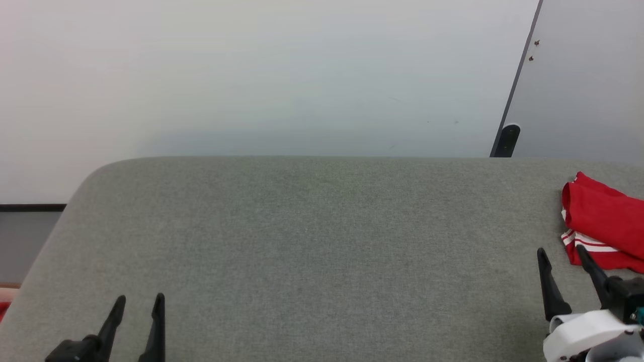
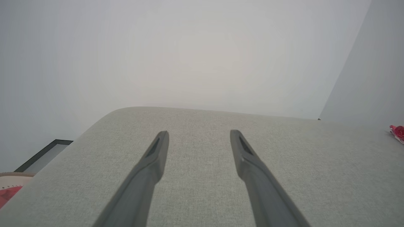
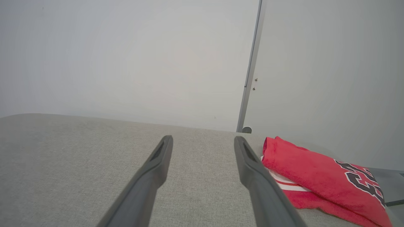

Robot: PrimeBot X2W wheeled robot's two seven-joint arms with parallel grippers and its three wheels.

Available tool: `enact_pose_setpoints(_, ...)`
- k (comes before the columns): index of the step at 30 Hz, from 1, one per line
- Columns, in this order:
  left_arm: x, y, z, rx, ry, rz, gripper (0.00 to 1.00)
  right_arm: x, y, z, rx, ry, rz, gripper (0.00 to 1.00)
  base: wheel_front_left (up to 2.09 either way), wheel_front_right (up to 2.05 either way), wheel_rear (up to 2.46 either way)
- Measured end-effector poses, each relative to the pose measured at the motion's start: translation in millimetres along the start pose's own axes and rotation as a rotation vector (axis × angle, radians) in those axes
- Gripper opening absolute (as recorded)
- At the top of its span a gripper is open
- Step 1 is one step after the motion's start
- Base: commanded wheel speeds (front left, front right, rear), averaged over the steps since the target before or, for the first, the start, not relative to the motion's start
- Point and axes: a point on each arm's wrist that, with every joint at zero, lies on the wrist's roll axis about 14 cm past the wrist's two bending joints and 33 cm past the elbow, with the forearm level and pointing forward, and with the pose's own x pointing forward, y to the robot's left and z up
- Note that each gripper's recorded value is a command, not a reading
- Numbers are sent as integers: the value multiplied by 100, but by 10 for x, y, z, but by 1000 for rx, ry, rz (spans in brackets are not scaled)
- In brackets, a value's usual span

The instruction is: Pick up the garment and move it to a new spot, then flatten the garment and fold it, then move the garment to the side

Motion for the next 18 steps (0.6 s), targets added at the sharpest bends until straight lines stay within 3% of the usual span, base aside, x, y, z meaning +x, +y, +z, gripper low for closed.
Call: enact_pose_setpoints(18, -54, 35, -88, 19, 25, 8, 100, -126, 52, -126, 10, 35, -2, 100, 0, 0, 0)
